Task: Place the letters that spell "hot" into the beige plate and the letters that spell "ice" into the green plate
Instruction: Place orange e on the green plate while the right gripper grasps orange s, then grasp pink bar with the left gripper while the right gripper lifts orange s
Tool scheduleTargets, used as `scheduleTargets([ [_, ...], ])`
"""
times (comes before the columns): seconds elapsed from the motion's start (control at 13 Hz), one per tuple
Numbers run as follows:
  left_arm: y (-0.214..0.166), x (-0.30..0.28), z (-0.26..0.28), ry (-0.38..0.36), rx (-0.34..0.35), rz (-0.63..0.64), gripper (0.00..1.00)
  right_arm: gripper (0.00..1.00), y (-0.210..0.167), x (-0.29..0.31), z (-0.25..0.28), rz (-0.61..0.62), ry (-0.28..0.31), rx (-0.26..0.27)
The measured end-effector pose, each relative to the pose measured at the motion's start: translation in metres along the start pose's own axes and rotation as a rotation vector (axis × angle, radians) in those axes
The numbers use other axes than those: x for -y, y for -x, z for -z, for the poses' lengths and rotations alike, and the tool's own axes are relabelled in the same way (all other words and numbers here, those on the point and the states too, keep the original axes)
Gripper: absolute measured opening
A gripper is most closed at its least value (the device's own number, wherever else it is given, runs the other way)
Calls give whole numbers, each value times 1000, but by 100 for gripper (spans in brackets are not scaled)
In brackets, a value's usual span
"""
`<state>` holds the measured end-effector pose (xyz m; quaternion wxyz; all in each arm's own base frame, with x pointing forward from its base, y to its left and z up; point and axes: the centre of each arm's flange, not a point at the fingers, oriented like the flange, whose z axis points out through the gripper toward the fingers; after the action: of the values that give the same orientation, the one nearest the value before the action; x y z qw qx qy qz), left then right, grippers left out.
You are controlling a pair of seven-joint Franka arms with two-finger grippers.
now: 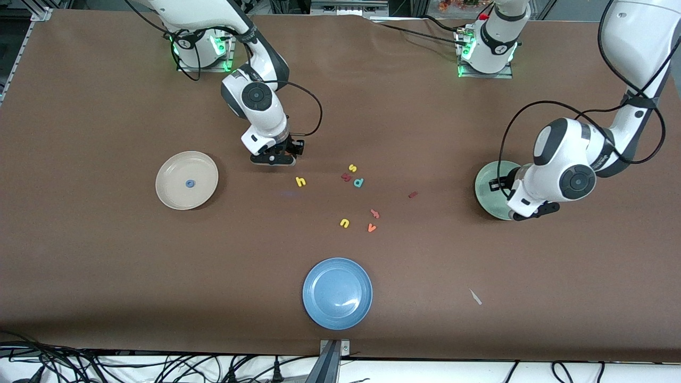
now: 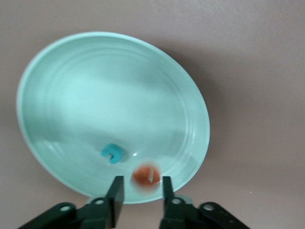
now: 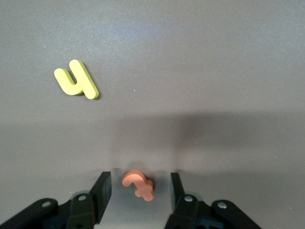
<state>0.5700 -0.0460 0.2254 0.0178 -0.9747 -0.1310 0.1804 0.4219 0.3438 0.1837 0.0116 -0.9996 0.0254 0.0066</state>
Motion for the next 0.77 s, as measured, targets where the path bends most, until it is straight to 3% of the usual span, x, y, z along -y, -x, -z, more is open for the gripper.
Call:
scheduleTargets([
  [0.23, -1, -4, 2, 7, -6, -5, 78, 60, 7, 3, -15, 22, -18, -13],
  [0.39, 3, -18, 23, 54, -16, 20, 99, 62, 12, 5, -32, 30, -30, -11],
  [0.46, 9, -29, 34, 82, -17, 51, 100, 70, 14, 4, -37, 30, -29, -7],
  [0.54, 15, -43, 44, 99, -22, 90, 100, 72, 14, 4, -39, 29, -31, -6],
  [0.77, 34, -91, 58, 146, -70, 225, 98, 67, 13, 5, -37, 31, -33, -10],
])
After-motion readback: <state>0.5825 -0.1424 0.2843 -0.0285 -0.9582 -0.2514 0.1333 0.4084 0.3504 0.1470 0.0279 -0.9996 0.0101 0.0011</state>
